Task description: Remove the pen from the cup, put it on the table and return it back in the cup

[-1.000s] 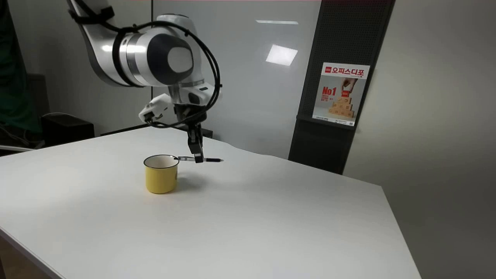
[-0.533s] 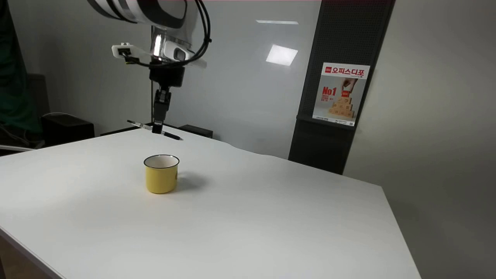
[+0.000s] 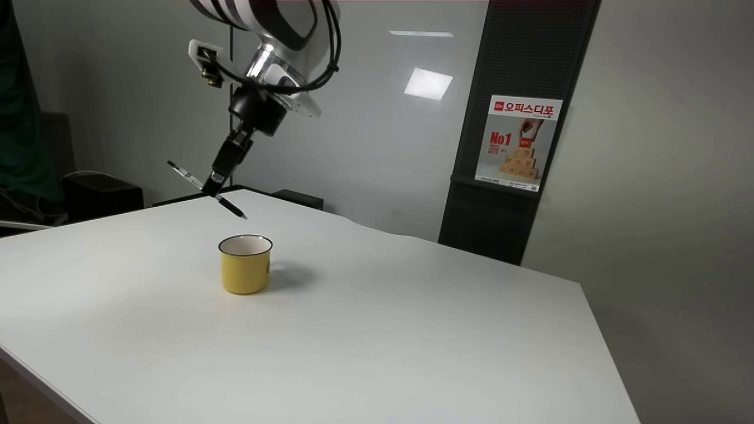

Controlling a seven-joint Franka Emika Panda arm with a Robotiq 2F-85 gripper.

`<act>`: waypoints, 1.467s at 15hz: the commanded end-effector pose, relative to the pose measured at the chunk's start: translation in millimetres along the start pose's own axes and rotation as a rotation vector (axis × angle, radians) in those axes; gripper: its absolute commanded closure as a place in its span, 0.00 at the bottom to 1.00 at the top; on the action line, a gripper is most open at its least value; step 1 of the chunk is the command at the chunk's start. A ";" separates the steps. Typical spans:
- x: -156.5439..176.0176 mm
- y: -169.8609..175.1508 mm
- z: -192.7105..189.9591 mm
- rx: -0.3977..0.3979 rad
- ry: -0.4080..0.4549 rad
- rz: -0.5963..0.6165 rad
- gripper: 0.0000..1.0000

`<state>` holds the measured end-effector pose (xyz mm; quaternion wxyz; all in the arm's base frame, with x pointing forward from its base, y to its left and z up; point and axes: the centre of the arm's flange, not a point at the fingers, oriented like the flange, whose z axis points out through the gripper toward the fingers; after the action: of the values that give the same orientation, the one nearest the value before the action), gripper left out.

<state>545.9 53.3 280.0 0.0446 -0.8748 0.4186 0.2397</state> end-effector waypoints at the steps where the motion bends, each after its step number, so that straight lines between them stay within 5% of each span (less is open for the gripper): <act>1: 19.5 -33.7 5.0 -0.002 -0.129 -0.029 0.97; 10: 54.0 -83.0 34.5 0.057 -0.200 -0.171 0.97; 22: 98.3 -81.9 42.6 0.099 -0.258 -0.155 0.97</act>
<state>630.1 54.5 187.4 0.1467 -0.8697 0.3501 0.3155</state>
